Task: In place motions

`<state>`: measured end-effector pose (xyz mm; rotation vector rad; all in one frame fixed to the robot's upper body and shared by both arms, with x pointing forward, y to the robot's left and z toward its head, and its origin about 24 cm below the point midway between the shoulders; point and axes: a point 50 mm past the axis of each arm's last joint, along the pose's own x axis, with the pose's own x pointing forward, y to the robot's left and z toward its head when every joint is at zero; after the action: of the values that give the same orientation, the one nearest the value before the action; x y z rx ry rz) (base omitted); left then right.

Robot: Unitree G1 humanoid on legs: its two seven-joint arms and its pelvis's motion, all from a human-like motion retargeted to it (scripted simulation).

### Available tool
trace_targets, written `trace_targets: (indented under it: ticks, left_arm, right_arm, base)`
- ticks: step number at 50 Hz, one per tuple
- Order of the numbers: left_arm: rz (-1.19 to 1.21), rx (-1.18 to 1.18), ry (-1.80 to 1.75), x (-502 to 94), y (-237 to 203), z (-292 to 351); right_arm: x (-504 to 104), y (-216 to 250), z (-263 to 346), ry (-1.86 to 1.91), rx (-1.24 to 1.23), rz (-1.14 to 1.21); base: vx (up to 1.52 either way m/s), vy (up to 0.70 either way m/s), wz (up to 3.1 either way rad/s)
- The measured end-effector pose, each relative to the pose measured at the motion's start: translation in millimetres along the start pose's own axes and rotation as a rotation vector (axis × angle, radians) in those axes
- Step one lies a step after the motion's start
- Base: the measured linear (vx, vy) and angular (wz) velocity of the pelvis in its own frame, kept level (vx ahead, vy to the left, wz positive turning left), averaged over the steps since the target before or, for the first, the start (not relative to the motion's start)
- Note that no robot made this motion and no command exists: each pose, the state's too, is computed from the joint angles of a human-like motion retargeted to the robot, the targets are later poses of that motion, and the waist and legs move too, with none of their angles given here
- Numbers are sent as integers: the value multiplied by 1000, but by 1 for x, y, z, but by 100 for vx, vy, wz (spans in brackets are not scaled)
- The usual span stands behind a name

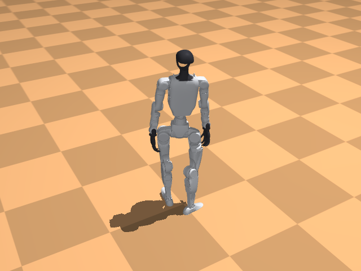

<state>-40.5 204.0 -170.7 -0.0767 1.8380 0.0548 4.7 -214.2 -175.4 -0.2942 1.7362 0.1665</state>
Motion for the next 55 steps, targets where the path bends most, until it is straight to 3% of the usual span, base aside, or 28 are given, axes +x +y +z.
trace_targets:
  ticks: [15, 38, 55]
  left_arm:
    - [-20, -114, 90, 4, -2, -34]
    - [-15, -31, 3, 2, -4, -4]
    - [-23, -6, 46, 6, -8, -27]
  right_arm:
    - [-9, 3, 51, -168, -150, 2]
    - [-1, 4, 7, 5, -141, 12]
    - [-16, -3, 71, -181, -275, -9]
  base:
    - [3, 3, 11]
    - [-10, -9, -52]
    - [-28, -12, -174]
